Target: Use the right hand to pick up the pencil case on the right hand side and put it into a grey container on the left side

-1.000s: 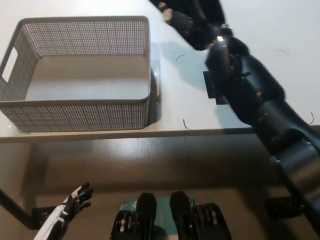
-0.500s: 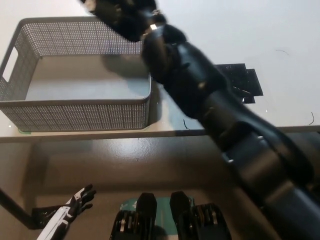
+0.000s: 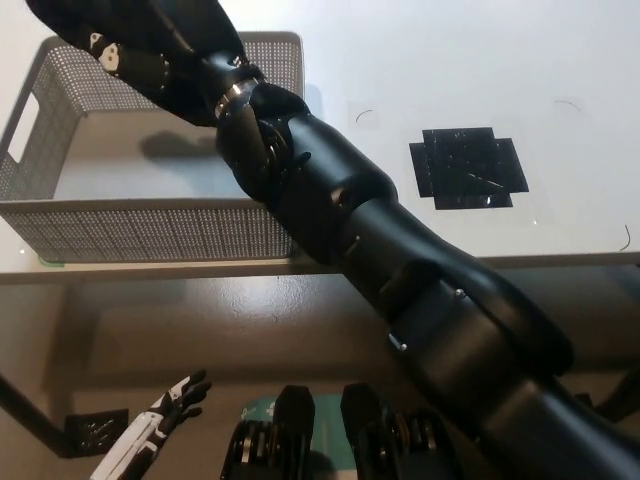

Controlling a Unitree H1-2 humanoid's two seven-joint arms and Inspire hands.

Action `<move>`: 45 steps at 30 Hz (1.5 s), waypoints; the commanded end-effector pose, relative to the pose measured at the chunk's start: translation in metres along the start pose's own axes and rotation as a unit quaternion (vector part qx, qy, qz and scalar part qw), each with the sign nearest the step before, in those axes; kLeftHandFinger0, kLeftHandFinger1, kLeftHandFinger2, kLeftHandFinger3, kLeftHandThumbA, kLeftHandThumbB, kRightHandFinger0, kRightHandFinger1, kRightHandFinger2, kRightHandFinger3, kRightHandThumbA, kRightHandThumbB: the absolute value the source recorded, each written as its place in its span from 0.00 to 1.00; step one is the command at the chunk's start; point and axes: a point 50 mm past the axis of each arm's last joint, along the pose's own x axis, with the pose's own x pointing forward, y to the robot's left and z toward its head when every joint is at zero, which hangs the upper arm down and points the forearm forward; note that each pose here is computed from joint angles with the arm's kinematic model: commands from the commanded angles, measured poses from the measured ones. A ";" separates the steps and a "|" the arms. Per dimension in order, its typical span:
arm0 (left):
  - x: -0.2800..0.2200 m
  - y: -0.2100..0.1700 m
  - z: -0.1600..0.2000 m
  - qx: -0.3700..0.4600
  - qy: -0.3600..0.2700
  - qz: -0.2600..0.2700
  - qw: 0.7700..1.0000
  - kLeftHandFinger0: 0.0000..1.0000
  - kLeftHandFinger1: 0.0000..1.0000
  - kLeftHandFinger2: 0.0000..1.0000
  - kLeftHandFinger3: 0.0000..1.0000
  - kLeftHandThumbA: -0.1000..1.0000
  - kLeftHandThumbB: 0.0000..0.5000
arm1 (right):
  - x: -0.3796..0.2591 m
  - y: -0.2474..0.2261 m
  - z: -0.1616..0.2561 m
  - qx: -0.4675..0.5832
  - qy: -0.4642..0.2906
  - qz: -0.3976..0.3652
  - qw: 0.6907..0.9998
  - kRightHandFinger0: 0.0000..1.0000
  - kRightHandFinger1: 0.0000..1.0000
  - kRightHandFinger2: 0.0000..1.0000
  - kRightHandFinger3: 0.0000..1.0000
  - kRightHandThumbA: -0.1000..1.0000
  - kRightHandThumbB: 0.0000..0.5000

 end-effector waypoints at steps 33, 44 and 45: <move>0.010 0.022 0.018 0.055 -0.034 -0.010 0.998 1.00 1.00 1.00 1.00 1.00 0.79 | -0.010 -0.076 -0.023 0.056 0.010 -0.025 0.998 1.00 1.00 1.00 1.00 1.00 0.87; 0.009 0.021 0.016 0.044 -0.029 -0.013 0.999 1.00 1.00 1.00 1.00 1.00 0.76 | -0.095 -0.152 -0.079 0.086 0.024 -0.159 0.983 1.00 1.00 1.00 1.00 1.00 0.73; 0.010 0.021 0.016 0.044 -0.027 -0.014 0.999 1.00 1.00 1.00 1.00 1.00 0.76 | -0.111 -0.162 -0.087 0.079 0.028 -0.171 0.982 1.00 1.00 1.00 1.00 1.00 0.76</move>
